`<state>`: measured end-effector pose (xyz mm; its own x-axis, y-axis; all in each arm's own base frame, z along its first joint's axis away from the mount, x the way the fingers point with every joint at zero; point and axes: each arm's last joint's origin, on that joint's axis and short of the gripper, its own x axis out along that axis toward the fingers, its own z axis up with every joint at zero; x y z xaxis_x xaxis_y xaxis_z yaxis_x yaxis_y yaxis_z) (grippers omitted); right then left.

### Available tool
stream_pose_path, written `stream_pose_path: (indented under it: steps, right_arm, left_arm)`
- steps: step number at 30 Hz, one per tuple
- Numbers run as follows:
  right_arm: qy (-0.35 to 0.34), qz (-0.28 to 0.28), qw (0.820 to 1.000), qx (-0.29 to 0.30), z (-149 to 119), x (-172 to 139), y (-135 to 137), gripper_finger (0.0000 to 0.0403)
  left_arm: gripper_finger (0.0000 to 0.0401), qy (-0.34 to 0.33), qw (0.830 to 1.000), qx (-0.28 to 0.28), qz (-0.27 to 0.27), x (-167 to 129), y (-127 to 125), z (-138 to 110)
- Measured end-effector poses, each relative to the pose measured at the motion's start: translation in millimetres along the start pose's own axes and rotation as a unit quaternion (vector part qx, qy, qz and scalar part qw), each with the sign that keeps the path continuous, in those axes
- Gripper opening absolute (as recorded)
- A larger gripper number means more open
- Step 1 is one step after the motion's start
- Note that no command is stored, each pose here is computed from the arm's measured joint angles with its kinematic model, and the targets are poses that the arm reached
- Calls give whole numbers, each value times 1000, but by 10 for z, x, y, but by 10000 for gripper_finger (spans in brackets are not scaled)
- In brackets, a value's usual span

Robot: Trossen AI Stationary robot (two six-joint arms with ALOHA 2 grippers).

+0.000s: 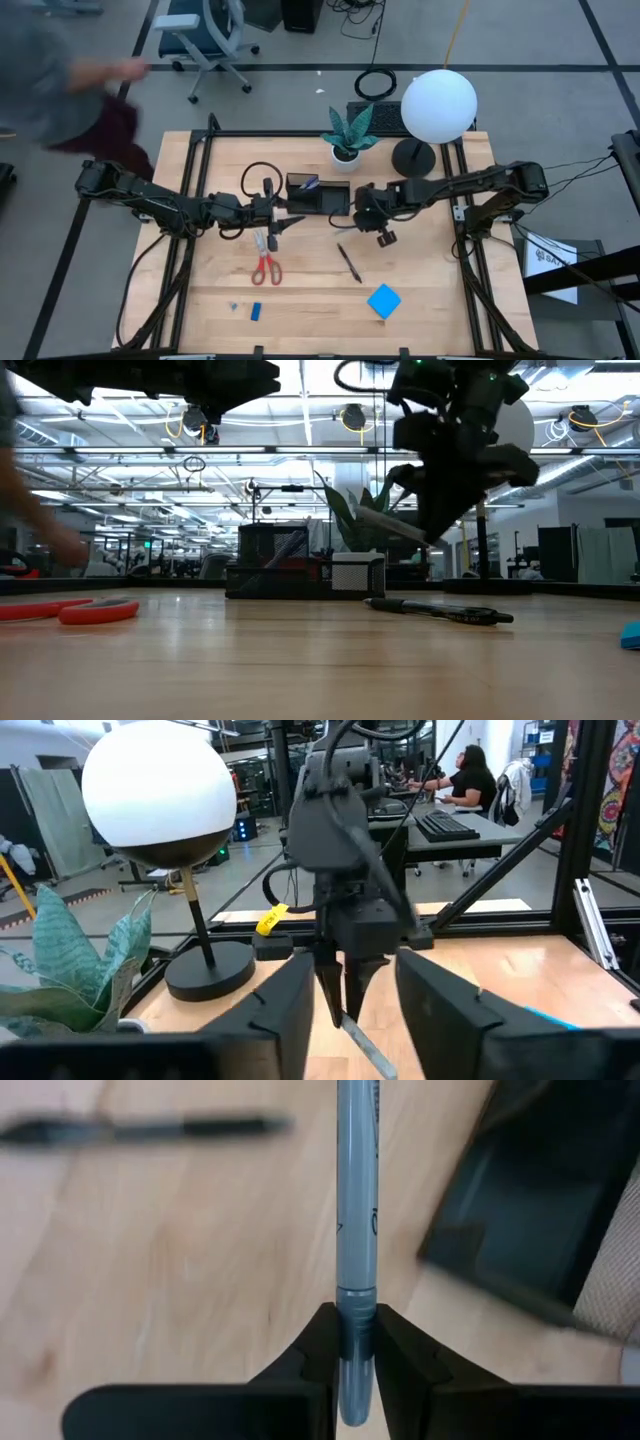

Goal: Pick and place office supplies into organizer
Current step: Put the gray marker into the black desk organizer

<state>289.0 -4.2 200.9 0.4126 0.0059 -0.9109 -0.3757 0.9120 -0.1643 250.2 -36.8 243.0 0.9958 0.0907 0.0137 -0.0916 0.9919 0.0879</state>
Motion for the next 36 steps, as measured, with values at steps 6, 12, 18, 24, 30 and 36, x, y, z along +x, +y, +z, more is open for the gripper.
stream_pose_path:
  steps: [6,12,18,24,30,36]
  right_arm:
    - [-74,-1,997,12,159,-10,27,35]
    - [-127,-23,992,9,272,-32,14,35]
    - [-200,-81,976,12,420,-94,-66,35]
    - [-274,-112,955,11,545,-173,-128,35]
    - [-336,-137,932,14,644,-261,-169,35]
    - [-376,-139,915,37,699,-318,-185,35]
  left_arm:
    - [186,10,1000,2,19,-39,29,23]
    - [193,18,1000,5,24,-127,60,86]
    - [194,35,999,12,10,-261,47,148]
    - [194,41,999,16,-7,-362,8,195]
    - [194,38,999,17,-15,-389,-17,213]
    - [193,16,1000,17,-14,-334,-40,222]
